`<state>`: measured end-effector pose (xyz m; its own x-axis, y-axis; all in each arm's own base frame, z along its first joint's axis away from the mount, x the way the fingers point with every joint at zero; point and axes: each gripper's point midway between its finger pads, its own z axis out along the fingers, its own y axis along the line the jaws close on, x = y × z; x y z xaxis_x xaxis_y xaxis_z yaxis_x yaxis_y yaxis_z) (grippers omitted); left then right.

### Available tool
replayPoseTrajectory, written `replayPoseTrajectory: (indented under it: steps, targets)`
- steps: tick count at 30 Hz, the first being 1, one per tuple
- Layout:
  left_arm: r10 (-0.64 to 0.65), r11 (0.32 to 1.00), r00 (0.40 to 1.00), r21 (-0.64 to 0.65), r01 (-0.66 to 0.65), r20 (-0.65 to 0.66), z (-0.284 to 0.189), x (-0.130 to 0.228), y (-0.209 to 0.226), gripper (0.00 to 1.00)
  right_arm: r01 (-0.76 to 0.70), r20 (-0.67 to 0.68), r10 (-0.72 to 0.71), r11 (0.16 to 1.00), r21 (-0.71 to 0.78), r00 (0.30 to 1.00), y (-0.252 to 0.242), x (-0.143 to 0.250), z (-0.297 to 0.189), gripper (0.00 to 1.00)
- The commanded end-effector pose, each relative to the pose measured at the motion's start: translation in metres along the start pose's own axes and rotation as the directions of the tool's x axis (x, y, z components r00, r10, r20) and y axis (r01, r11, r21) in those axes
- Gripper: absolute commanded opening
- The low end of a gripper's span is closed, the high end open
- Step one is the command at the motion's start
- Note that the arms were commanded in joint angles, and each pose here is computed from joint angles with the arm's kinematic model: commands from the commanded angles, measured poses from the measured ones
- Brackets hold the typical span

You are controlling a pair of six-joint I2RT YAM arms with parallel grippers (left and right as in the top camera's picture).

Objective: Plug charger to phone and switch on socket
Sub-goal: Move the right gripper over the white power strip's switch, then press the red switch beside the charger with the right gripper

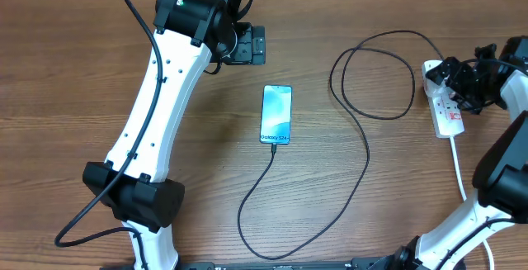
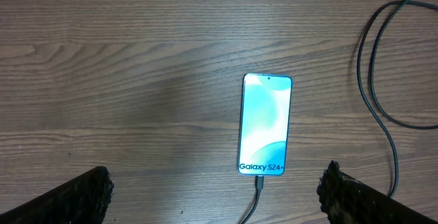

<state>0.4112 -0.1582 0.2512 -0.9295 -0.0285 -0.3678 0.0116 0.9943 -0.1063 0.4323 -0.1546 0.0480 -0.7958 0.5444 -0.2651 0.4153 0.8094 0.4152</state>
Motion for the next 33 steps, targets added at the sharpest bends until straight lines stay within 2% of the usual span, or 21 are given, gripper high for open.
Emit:
replayPoseTrajectory:
  steps: [1,33]
  targets:
    - [0.015,1.000,1.000,-0.018,-0.015,0.003,0.0012,-0.0018,0.0041,1.00,0.024,-0.020,-0.024,1.000,-0.014,1.000,0.0052,0.0052,0.0086,1.00]
    - [0.015,1.000,1.000,-0.017,-0.015,0.004,0.0011,-0.0019,0.0040,1.00,0.039,-0.039,-0.040,0.999,-0.013,0.998,0.0019,0.0113,0.0163,1.00]
